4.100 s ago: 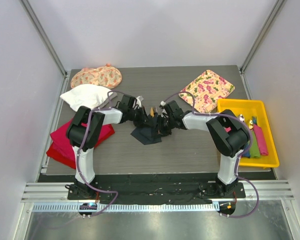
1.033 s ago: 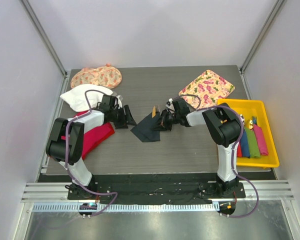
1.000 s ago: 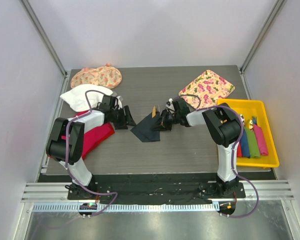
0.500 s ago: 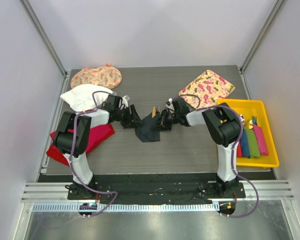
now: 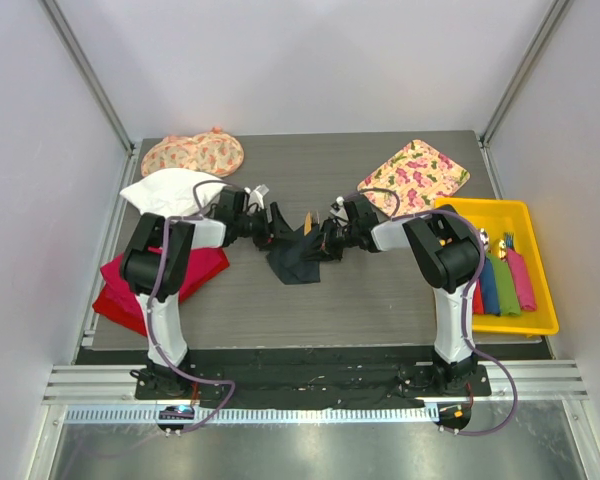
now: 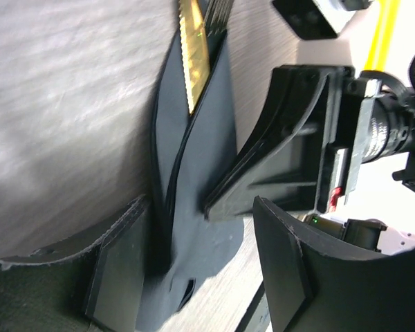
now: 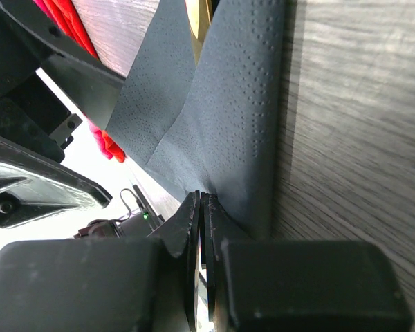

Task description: Place the utensils on the paper napkin and roll it up

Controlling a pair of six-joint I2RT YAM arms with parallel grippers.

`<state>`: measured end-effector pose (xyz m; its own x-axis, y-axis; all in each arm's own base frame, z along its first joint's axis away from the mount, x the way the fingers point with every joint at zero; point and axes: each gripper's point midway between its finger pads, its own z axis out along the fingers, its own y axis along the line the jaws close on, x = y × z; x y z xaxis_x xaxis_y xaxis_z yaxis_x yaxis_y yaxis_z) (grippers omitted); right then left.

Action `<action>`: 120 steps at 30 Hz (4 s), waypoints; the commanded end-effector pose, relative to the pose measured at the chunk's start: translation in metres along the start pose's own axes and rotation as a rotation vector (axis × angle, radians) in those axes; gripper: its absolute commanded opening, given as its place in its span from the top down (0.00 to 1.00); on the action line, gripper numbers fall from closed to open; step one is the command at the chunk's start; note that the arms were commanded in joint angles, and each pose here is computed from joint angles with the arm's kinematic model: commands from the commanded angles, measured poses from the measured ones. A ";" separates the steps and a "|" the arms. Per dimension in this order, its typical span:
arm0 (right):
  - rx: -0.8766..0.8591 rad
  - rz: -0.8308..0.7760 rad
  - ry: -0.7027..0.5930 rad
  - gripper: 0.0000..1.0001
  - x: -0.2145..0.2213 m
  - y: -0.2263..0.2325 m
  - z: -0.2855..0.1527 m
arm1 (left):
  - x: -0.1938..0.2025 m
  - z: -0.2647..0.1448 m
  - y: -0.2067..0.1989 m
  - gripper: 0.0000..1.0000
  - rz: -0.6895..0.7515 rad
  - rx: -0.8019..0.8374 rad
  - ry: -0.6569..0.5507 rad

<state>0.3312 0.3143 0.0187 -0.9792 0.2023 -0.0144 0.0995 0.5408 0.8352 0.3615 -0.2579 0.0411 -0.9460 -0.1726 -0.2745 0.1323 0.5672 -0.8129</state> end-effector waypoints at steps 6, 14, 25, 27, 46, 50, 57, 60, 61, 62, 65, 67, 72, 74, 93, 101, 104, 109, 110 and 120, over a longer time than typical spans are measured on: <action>0.138 0.035 -0.030 0.93 -0.002 -0.042 0.007 | 0.009 0.009 0.018 0.37 0.047 -0.010 0.056; 0.147 0.037 -0.038 0.93 -0.004 -0.044 0.006 | 0.023 -0.028 0.031 0.39 -0.037 -0.055 0.071; 0.149 0.032 -0.040 0.93 -0.003 -0.043 0.005 | 0.029 -0.046 0.026 0.56 -0.086 -0.069 0.055; 0.151 0.034 -0.039 0.93 -0.003 -0.043 0.005 | 0.025 -0.047 0.021 0.64 -0.087 -0.056 0.040; 0.154 0.035 -0.044 0.94 -0.004 -0.044 0.005 | 0.019 -0.022 -0.043 0.92 -0.064 0.086 0.034; 0.154 0.037 -0.043 0.94 -0.004 -0.044 0.005 | 0.028 -0.010 -0.047 0.92 -0.068 0.088 0.055; 0.155 0.040 -0.045 0.94 -0.005 -0.044 0.004 | 0.030 0.005 -0.013 0.92 -0.109 -0.023 0.035; 0.154 0.039 -0.045 0.94 -0.005 -0.043 0.005 | 0.026 0.008 0.001 0.92 -0.098 -0.084 0.022; 0.153 0.039 -0.043 0.94 -0.004 -0.042 0.005 | 0.027 0.008 0.006 0.92 -0.102 -0.112 0.024; 0.151 0.040 -0.044 0.94 -0.005 -0.042 0.004 | 0.029 0.009 0.010 0.92 -0.093 -0.121 0.030; 0.136 0.033 -0.044 0.94 -0.006 -0.036 0.003 | 0.034 0.008 0.025 0.93 -0.099 -0.191 0.049; 0.113 0.024 -0.043 0.93 -0.007 -0.027 0.001 | 0.033 0.007 0.029 0.94 -0.090 -0.213 0.044; 0.034 -0.031 -0.062 0.89 -0.017 0.011 -0.008 | 0.041 0.002 0.044 0.98 -0.094 -0.297 0.072; 0.007 -0.042 -0.061 0.87 -0.018 0.023 -0.013 | 0.041 0.002 0.045 0.99 -0.094 -0.305 0.076; 0.027 -0.002 0.000 0.88 0.005 0.007 -0.021 | 0.036 0.001 0.040 1.00 -0.070 -0.303 0.068; 0.073 0.036 0.006 0.92 0.008 -0.015 -0.011 | 0.034 0.002 0.017 1.00 -0.044 -0.225 0.065; 0.087 0.045 0.006 0.95 0.009 -0.019 -0.010 | 0.033 0.002 -0.003 1.00 -0.038 -0.173 0.056; 0.102 0.043 0.004 0.99 0.009 -0.023 -0.010 | 0.026 0.000 -0.032 0.99 -0.059 -0.080 0.024; 0.103 0.044 0.004 0.99 0.010 -0.022 -0.010 | 0.024 0.000 -0.035 0.99 -0.060 -0.070 0.018; 0.122 0.044 0.006 0.99 0.011 -0.027 -0.008 | 0.025 -0.001 -0.061 0.99 -0.106 0.032 0.007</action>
<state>0.3193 0.3010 0.0244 -0.9778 0.2080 0.0247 0.1413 0.5676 0.8111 0.3274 -0.2836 0.0519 -0.9649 -0.2134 -0.1530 -0.0077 0.6054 -0.7959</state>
